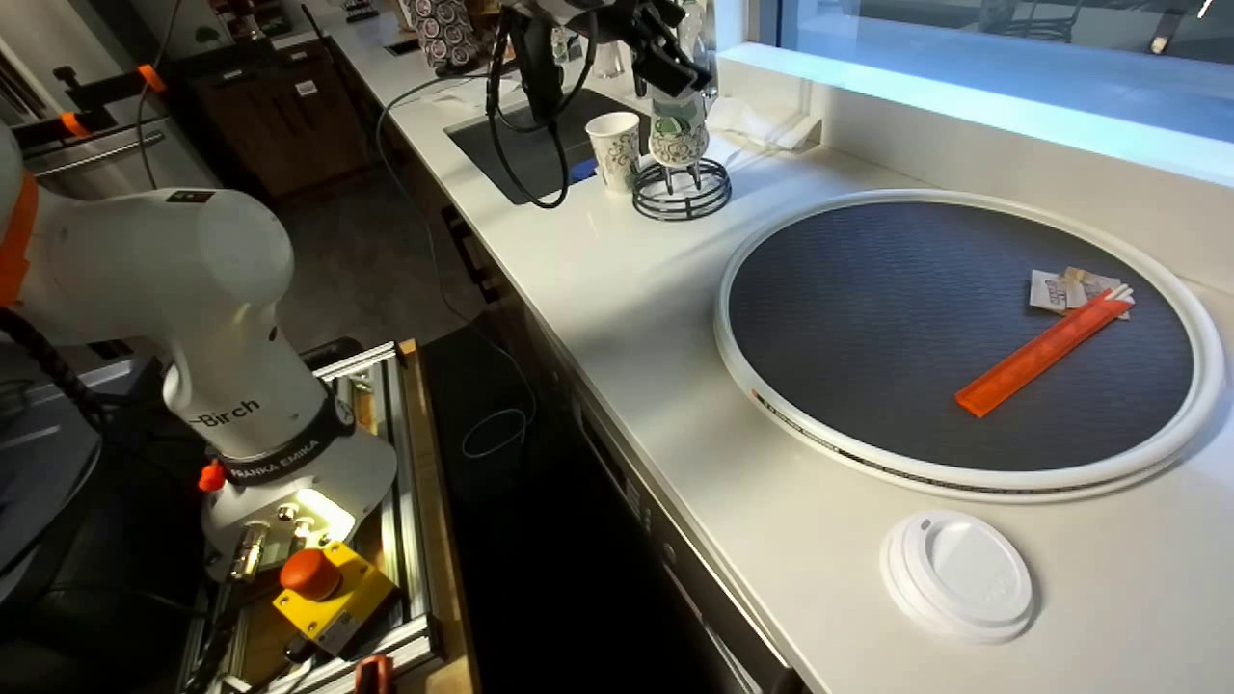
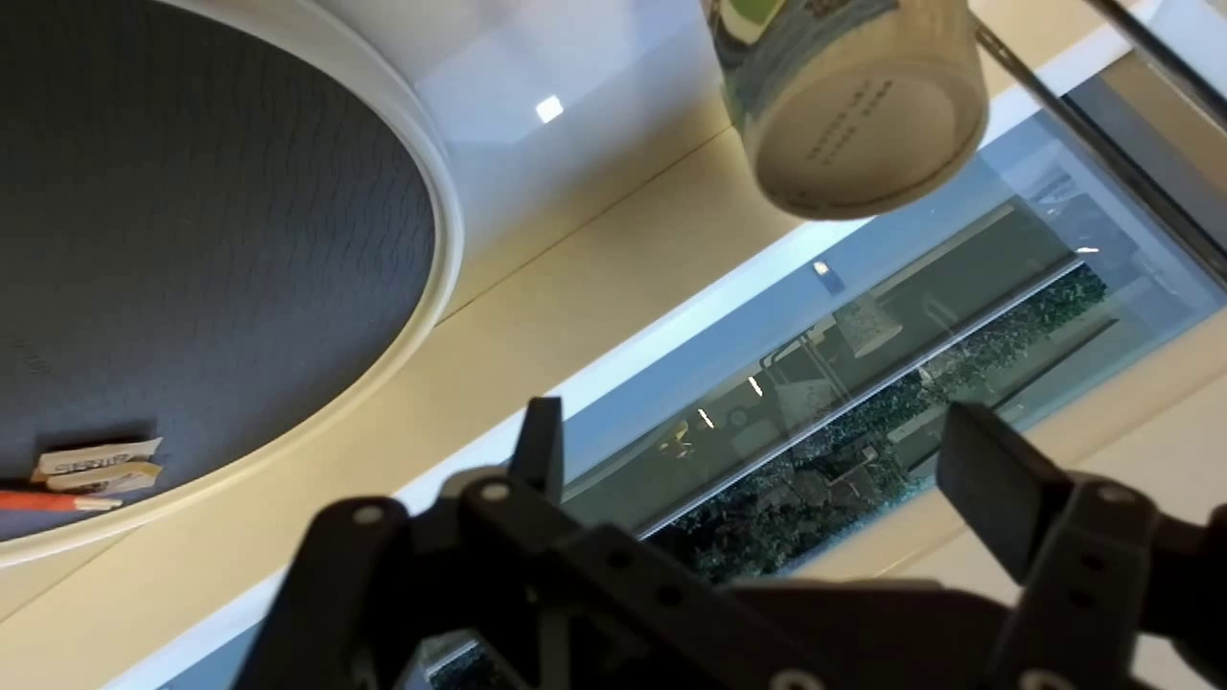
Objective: Put the coffee cup on the stand
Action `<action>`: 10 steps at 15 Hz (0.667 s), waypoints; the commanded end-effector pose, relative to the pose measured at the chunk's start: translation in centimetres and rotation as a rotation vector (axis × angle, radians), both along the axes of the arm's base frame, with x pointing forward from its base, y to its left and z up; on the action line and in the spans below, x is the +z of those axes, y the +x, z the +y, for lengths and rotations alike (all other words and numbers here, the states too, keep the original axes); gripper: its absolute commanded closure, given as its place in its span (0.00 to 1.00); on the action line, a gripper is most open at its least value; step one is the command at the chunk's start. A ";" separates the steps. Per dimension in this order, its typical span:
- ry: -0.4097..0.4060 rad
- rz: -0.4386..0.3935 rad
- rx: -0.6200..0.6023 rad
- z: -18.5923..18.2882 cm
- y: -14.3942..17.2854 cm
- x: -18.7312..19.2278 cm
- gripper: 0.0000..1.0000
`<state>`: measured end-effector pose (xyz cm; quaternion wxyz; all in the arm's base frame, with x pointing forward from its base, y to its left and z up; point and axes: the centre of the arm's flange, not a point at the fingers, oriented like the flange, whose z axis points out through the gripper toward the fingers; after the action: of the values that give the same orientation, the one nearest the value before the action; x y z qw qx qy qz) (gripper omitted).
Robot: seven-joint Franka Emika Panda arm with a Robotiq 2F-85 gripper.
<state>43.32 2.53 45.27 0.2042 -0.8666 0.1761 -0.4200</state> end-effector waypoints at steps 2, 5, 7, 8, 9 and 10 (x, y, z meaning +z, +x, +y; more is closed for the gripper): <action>0.003 -0.002 -0.001 0.0 0.0 0.1 0.00; 0.003 -0.002 -0.001 0.1 0.0 0.1 0.00; 0.003 -0.002 -0.001 0.1 0.0 0.1 0.00; 0.000 0.006 0.018 -0.1 -0.1 0.3 0.00; -0.004 0.009 0.030 -0.4 -0.3 0.6 0.00; -0.006 0.019 0.052 -0.6 -0.7 1.0 0.00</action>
<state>43.31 2.66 45.30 0.2051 -0.8664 0.1757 -0.4200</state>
